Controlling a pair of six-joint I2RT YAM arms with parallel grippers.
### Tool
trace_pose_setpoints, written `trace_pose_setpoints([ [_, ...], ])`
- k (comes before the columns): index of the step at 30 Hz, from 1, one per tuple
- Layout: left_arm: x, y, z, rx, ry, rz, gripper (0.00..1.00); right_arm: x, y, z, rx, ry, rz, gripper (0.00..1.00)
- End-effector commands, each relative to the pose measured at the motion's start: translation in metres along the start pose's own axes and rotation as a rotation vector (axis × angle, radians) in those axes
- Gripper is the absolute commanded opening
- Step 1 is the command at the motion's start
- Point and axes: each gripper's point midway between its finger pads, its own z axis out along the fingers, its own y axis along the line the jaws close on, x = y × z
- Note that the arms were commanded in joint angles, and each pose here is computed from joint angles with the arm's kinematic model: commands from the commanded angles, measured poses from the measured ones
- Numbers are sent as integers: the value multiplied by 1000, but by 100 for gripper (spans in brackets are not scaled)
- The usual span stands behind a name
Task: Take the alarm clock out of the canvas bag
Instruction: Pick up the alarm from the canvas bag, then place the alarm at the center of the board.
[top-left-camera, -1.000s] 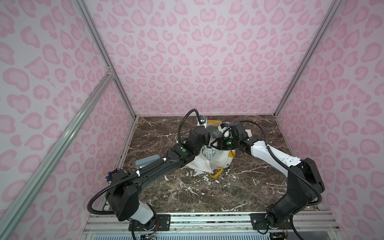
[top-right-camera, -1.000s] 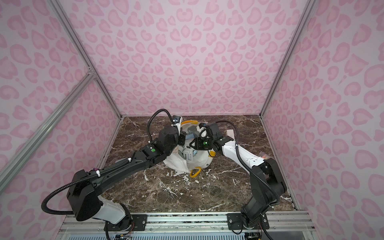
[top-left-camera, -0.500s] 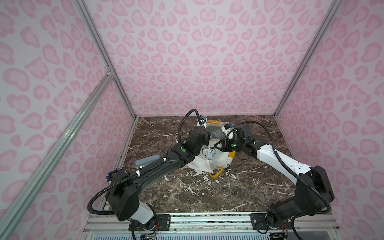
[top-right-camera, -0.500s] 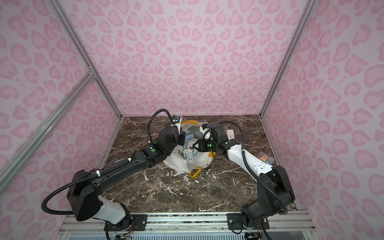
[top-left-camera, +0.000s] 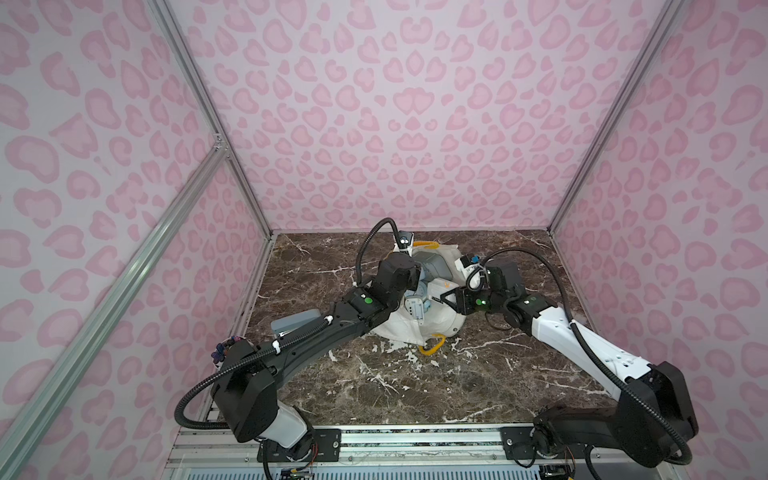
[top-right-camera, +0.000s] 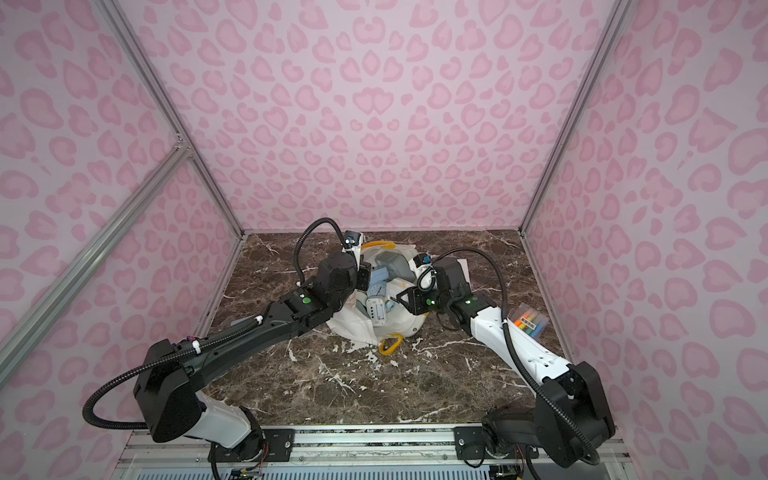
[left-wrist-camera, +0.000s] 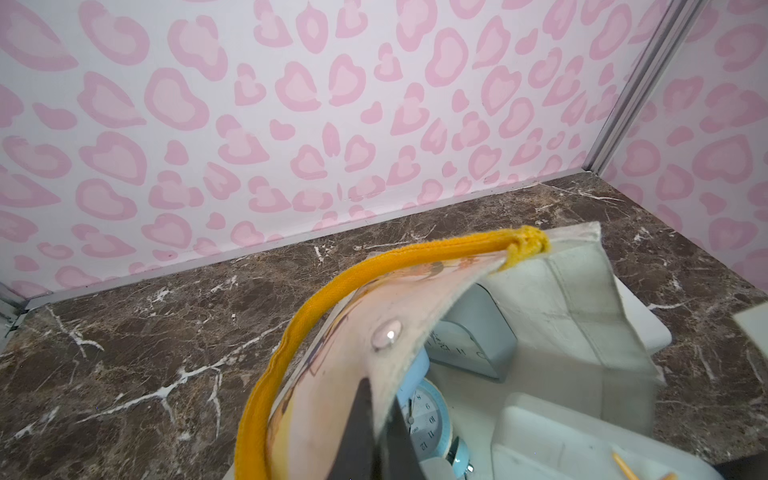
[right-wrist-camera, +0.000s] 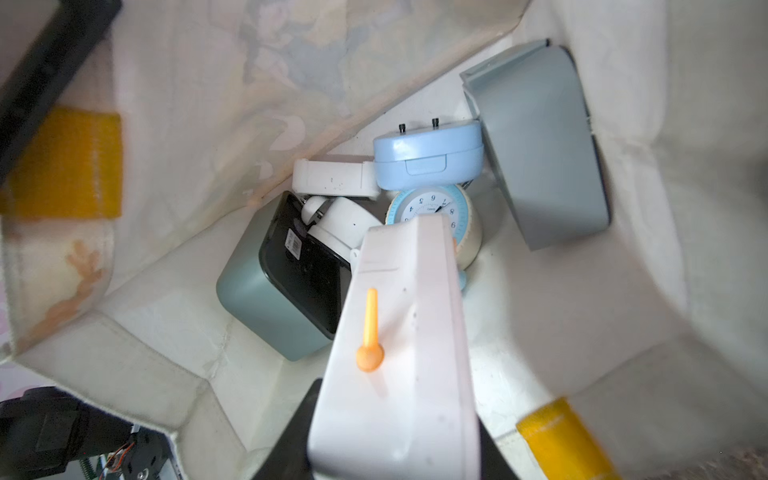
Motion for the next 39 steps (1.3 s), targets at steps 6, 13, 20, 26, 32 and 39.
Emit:
trace_pose_setpoints([
  [6, -13, 3, -2, -15, -40, -28, 3, -17, -8, -19, 55, -143, -83, 24],
  [13, -9, 5, 0, -29, -29, -21, 4, -24, -19, -41, 142, -238, -113, 21],
  [20, -9, 7, 0, -33, -20, -16, 4, -32, -40, -72, 260, -335, -125, 21],
  [26, -8, 9, -2, -36, -13, -21, 4, -35, -70, -95, 419, -410, -112, 20],
  [32, -7, 11, -2, -39, -9, -27, 3, -32, -98, -106, 537, -445, -76, 19],
  [39, -8, 11, -3, -36, -8, -25, 3, -27, -116, -92, 581, -395, -70, 18],
])
